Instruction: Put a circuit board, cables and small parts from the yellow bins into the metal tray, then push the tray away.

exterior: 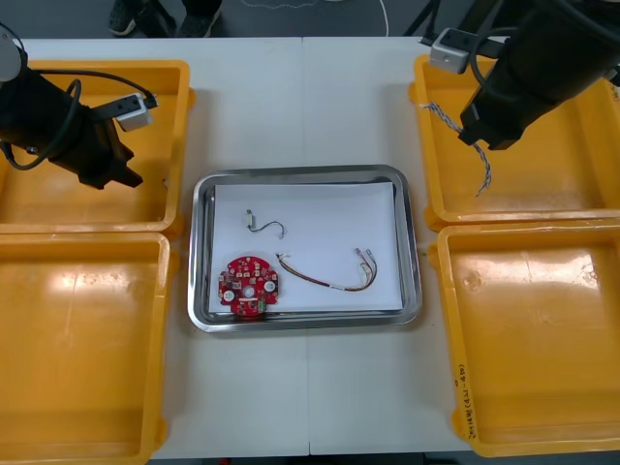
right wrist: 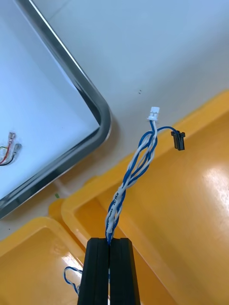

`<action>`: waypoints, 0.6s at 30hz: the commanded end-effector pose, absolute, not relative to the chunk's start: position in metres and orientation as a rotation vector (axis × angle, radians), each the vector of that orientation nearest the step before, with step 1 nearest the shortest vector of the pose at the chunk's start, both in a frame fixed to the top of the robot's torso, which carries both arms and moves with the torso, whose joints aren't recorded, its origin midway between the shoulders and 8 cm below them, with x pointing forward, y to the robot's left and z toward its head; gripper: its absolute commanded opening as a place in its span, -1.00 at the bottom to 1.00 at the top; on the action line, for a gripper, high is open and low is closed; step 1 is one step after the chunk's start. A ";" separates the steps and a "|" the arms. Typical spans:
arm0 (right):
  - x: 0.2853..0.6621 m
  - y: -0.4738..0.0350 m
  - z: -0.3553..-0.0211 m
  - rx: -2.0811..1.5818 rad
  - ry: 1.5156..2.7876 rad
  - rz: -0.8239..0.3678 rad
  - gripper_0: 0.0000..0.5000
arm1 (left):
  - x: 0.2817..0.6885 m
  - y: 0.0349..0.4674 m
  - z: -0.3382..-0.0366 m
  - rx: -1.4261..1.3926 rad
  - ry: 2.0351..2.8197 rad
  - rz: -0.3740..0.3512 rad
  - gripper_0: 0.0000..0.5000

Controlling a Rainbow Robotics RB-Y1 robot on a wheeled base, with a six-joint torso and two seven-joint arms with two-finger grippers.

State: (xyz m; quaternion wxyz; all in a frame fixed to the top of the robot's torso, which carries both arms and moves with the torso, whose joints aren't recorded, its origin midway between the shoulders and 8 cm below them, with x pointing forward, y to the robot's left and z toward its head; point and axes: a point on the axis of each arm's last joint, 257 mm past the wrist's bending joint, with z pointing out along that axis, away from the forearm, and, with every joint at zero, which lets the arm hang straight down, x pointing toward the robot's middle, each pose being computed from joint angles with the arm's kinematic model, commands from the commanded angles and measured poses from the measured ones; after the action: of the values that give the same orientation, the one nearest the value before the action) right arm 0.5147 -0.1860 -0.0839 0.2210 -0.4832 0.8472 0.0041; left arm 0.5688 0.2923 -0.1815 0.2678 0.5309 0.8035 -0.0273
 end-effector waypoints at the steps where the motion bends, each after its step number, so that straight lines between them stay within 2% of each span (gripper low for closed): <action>1: 0.510 -0.137 -0.069 -1.553 2.148 -0.083 -1.00 | 0.583 0.273 -0.156 1.399 2.128 -0.083 1.00; 7: 0.506 -0.104 -0.084 -1.692 2.041 -0.087 -1.00 | 0.585 0.262 -0.157 1.397 2.109 -0.103 1.00; 18: 0.507 -0.050 -0.112 -1.852 1.850 -0.143 -1.00 | 0.591 0.246 -0.164 1.418 2.081 -0.089 1.00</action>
State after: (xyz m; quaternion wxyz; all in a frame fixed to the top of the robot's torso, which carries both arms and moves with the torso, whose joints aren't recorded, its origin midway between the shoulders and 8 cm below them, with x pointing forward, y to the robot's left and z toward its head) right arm 0.5091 -0.0819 -0.1245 0.2372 -0.6479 0.7230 -0.0352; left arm 0.5756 0.2684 -0.1903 0.2824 0.5310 0.7979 -0.0397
